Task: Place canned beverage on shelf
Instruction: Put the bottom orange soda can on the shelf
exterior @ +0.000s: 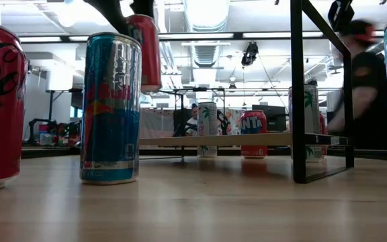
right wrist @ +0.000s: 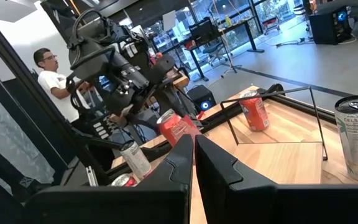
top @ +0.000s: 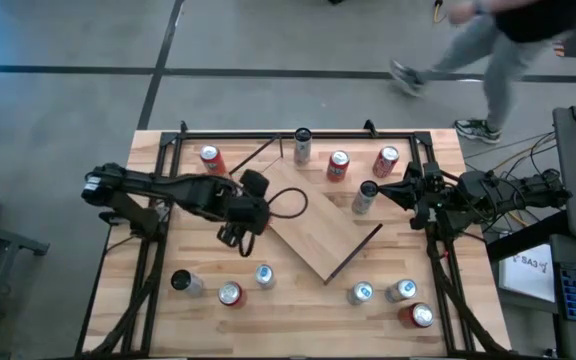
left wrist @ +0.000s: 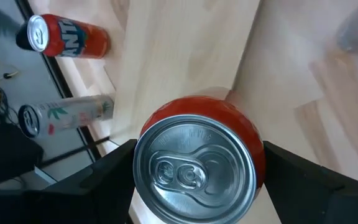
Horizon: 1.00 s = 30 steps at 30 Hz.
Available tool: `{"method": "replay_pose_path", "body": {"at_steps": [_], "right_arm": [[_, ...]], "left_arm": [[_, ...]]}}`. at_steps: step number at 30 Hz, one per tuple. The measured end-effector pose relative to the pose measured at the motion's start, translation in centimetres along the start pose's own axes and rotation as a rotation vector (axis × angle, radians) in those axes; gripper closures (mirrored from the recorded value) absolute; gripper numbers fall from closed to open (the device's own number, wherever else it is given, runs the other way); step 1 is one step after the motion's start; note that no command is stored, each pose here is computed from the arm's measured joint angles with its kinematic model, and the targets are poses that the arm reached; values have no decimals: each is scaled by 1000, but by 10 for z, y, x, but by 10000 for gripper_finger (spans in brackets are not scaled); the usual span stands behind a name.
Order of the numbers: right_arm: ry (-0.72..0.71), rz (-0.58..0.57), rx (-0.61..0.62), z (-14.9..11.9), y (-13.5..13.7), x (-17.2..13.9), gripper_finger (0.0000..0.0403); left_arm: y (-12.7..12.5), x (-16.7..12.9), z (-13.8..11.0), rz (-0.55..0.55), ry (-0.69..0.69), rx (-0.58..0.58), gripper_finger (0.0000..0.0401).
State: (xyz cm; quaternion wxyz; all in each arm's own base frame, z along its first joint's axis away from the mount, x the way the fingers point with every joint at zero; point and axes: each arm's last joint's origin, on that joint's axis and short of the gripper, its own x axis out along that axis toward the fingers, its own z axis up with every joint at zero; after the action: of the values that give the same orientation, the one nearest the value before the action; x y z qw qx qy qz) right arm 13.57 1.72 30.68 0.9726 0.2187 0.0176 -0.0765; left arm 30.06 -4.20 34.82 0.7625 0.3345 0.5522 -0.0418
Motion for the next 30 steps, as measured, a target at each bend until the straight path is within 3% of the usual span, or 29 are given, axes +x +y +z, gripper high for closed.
{"method": "replay_pose_path", "body": {"at_steps": [13, 20, 30], "right_arm": [[0, 0, 1, 0, 0, 0, 394], [0, 0, 0, 0, 0, 0, 394], [0, 0, 0, 0, 0, 0, 394]], "left_arm": [[34, 20, 0, -88, -72, -9, 117], [38, 32, 4, -89, -95, 138, 117], [44, 66, 11, -149, -77, 195, 117]]}}
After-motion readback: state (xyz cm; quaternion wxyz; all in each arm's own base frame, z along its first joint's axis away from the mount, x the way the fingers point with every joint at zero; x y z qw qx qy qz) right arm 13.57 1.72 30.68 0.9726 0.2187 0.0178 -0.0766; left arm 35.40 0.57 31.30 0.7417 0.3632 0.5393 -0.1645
